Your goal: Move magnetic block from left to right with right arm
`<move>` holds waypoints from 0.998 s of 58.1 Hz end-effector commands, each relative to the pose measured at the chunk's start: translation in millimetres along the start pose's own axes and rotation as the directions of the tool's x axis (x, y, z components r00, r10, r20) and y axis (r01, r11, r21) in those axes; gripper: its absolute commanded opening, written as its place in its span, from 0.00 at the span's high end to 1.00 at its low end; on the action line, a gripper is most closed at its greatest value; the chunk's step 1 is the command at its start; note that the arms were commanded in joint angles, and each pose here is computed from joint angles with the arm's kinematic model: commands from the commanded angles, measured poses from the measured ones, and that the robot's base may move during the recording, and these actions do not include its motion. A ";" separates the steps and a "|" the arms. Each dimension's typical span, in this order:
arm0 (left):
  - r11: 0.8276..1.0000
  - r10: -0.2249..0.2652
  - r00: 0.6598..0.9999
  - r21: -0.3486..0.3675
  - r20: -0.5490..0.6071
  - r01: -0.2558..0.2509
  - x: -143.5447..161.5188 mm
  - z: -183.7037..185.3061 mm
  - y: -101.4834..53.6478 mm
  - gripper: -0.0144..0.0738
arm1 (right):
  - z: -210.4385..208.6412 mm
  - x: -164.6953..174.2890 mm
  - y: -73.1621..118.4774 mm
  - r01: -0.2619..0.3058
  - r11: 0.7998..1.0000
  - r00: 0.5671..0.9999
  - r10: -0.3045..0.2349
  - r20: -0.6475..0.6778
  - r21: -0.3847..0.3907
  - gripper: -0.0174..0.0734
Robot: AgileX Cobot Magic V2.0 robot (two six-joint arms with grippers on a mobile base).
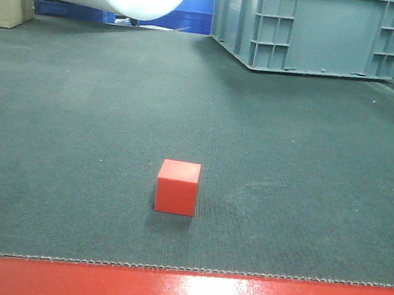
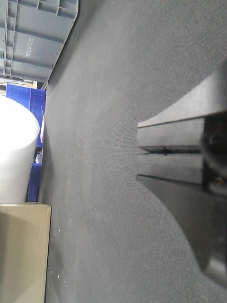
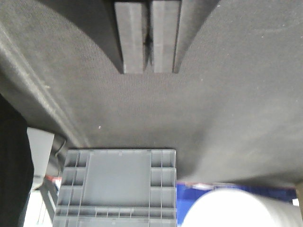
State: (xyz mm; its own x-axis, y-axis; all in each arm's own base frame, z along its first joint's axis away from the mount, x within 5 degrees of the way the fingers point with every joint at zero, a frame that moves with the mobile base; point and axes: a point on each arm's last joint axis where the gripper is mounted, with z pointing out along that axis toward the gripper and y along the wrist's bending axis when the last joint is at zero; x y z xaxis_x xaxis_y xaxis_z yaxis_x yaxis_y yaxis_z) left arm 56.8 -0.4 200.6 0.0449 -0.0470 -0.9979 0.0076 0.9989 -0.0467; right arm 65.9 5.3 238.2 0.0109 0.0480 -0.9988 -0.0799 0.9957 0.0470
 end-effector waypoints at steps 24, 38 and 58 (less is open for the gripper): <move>1.000 -0.010 0.997 0.004 0.081 0.010 -5.4 -0.8 -0.1 0.98 | -12.4 26.0 -3.0 0.022 0.999 0.987 -0.026 0.158 0.027 0.74; 1.000 -0.010 0.997 0.004 0.081 0.010 -5.4 -0.8 -0.1 0.98 | -12.4 26.3 -4.0 0.022 0.999 0.988 -0.029 0.151 0.044 0.74; 1.000 -0.010 0.997 0.004 0.081 0.010 -5.4 -0.8 -0.1 0.98 | -12.4 26.3 -4.0 0.022 0.999 0.988 -0.029 0.151 0.044 0.74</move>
State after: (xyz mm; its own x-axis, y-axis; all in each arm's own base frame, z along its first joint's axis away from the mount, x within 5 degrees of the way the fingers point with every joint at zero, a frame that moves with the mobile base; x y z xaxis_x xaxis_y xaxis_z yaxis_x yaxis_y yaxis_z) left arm 56.8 -0.4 200.6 0.0449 -0.0470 -0.9979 0.0076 0.9989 -0.0467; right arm 56.8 2.2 201.9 0.0468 0.0488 -0.9977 -0.0401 0.9981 0.0470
